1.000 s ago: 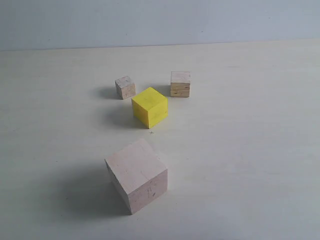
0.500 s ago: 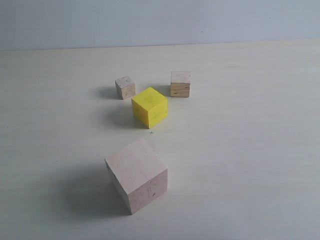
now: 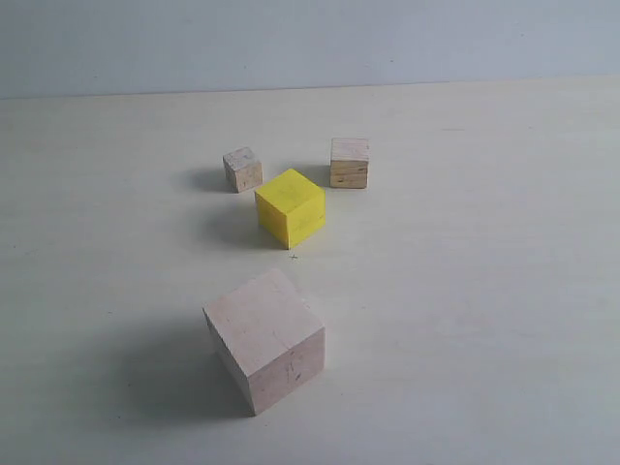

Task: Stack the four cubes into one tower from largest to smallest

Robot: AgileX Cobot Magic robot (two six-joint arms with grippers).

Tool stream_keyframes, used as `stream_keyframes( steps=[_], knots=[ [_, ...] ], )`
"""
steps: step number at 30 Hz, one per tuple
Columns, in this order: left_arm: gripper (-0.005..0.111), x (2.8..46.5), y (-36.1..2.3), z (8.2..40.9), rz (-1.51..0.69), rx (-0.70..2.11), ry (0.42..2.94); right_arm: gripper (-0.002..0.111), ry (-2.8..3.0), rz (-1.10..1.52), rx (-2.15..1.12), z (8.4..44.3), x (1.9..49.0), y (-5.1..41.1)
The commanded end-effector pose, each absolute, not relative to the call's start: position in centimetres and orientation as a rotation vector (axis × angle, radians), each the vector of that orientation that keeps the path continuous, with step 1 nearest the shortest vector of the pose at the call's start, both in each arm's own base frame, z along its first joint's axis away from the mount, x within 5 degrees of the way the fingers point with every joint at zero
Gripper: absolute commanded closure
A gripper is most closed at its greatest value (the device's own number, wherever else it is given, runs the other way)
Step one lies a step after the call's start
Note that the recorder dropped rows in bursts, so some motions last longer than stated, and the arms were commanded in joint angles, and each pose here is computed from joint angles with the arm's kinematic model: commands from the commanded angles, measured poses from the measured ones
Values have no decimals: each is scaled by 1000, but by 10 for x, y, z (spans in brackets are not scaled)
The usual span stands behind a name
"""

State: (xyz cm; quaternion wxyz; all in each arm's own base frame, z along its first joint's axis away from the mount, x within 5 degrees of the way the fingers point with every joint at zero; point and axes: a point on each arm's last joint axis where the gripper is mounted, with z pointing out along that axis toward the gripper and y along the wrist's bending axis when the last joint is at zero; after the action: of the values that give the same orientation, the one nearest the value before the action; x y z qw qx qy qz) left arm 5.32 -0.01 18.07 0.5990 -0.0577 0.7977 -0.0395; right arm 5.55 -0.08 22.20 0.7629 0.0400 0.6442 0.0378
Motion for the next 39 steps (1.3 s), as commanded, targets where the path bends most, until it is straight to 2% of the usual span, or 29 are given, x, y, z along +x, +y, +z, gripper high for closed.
stream_keyframes(
  steps=[1,8,11,15,20,24,30,39],
  knots=[
    [107,53,0,181,-102,-135,1839,108,1296,69,79,230,53,-1],
    [107,53,0,181,-102,-135,1839,108,1183,69,78,239,50,-2],
    [107,53,0,181,-102,-135,1839,108,1125,150,131,244,48,-2],
    [107,53,0,181,-102,-135,1839,108,1050,147,113,285,38,-2],
    [107,53,0,181,-102,-135,1839,108,1206,121,102,342,57,-1],
    [107,53,0,181,-102,-135,1839,108,1269,132,70,364,75,2],
    [107,53,0,181,-102,-135,1839,108,1591,257,-53,346,106,21],
    [107,53,0,181,-75,-117,1840,108,1964,387,-209,309,119,49]
  ],
)
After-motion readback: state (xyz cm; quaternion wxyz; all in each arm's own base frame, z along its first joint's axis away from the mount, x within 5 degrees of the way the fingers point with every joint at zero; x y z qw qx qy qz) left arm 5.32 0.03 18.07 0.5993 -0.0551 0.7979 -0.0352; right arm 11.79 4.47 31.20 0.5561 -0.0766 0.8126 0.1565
